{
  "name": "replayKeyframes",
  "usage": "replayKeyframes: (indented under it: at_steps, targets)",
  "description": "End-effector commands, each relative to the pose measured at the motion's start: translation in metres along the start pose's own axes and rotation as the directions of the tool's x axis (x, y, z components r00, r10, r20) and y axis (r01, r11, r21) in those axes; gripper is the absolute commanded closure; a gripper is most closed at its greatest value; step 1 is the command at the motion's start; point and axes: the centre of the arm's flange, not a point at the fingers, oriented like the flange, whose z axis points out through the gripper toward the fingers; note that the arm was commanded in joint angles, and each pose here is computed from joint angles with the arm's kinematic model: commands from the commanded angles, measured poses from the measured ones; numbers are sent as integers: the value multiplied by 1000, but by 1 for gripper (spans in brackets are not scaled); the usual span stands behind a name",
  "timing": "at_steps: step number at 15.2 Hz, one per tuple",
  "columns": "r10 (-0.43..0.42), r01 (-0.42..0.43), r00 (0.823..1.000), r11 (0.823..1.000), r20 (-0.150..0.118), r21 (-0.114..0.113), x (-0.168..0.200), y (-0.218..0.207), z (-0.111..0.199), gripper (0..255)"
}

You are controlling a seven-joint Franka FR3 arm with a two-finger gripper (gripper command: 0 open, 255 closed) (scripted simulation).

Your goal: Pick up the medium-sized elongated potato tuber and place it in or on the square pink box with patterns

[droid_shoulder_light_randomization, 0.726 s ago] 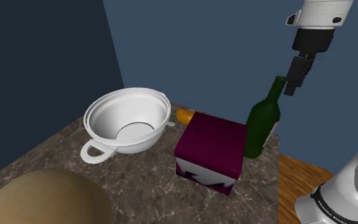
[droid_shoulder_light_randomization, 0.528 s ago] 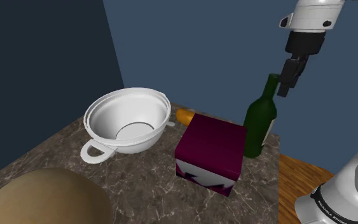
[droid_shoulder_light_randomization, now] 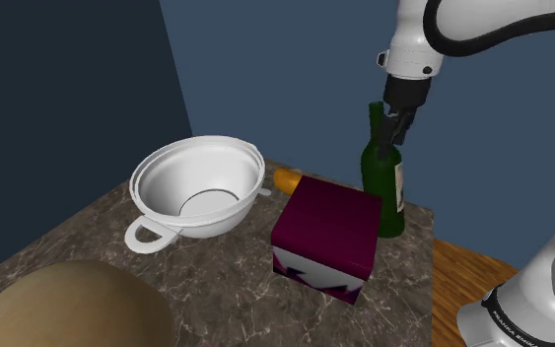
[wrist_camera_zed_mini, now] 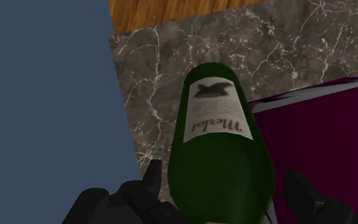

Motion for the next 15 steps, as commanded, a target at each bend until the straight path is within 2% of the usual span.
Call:
replayKeyframes:
  at_steps: [1,15]
  targets:
    - [-15,15,1000,1000,-10,-17,21,-11,15,0]
    - [-119,110,991,984,-55,-140,172,-71,99,0]
